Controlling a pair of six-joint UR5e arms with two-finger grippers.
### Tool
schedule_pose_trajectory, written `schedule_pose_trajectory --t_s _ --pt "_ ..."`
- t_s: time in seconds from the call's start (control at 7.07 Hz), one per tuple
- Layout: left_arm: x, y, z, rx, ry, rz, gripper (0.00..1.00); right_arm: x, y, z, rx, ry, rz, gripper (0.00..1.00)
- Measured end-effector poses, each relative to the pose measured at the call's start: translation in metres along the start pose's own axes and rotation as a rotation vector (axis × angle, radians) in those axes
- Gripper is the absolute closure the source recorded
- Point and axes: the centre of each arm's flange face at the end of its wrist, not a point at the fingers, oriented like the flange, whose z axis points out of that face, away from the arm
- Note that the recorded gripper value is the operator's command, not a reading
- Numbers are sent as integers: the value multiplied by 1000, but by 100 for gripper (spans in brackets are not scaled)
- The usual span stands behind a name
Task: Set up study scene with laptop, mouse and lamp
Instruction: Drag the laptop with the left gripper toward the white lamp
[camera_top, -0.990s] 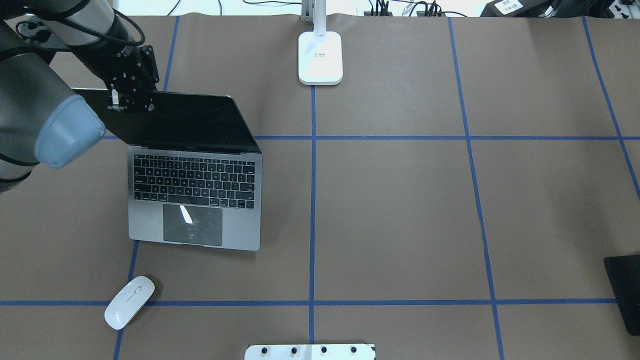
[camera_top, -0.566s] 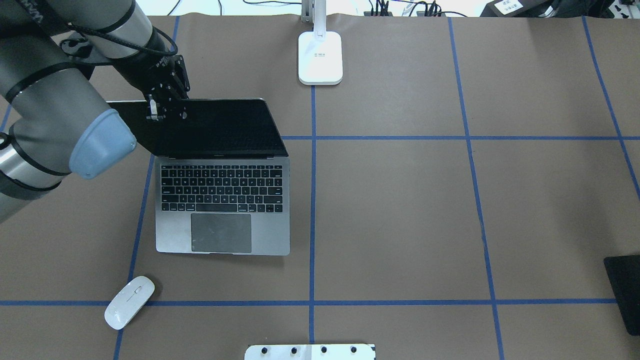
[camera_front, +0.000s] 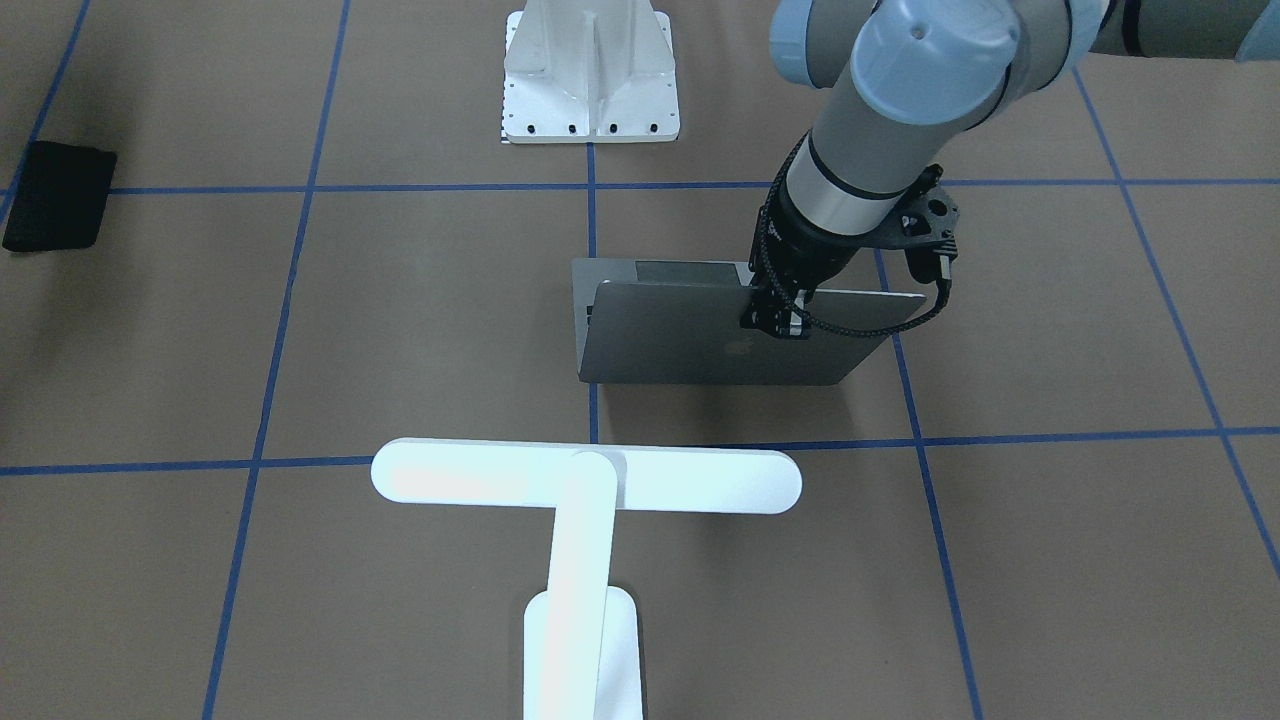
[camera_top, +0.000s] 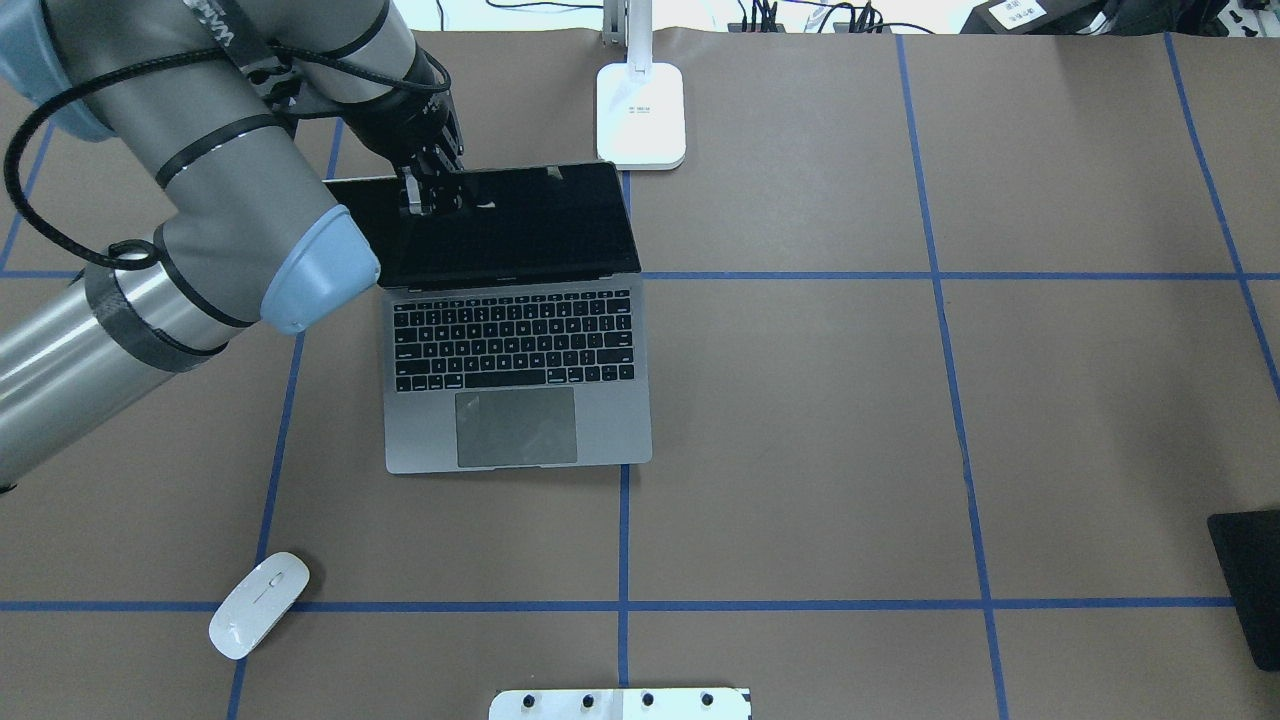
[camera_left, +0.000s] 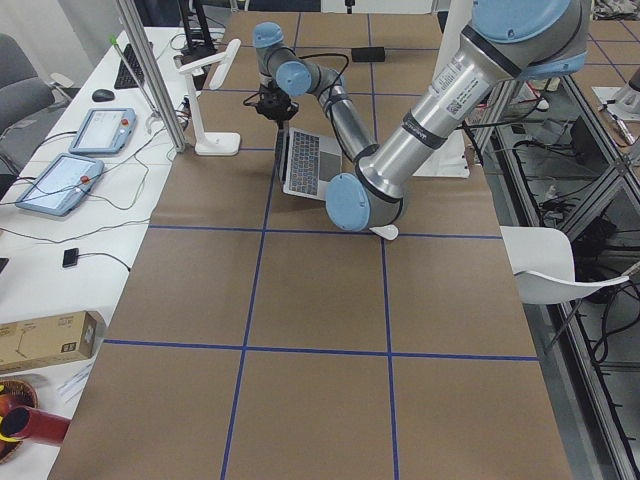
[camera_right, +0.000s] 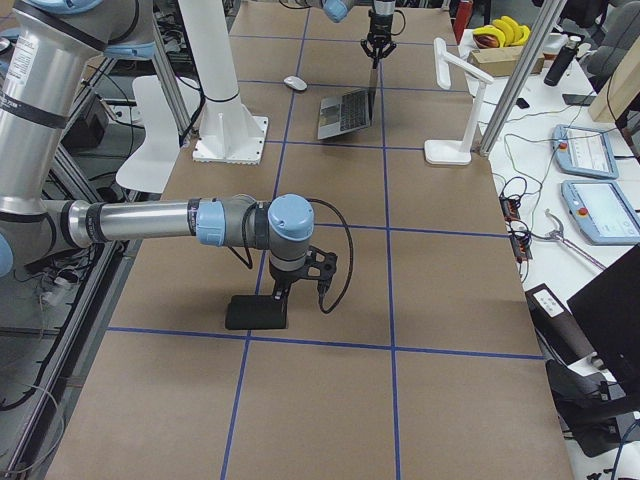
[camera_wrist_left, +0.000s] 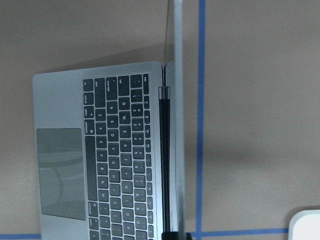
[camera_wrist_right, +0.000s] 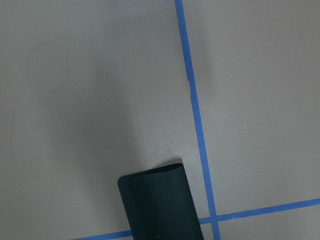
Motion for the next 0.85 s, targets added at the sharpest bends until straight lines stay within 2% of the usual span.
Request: schedule_pose_trajectory --t_s 0.85 --pt "37 58 16 14 125 22 100 6 -1 6 -14 0 17 0"
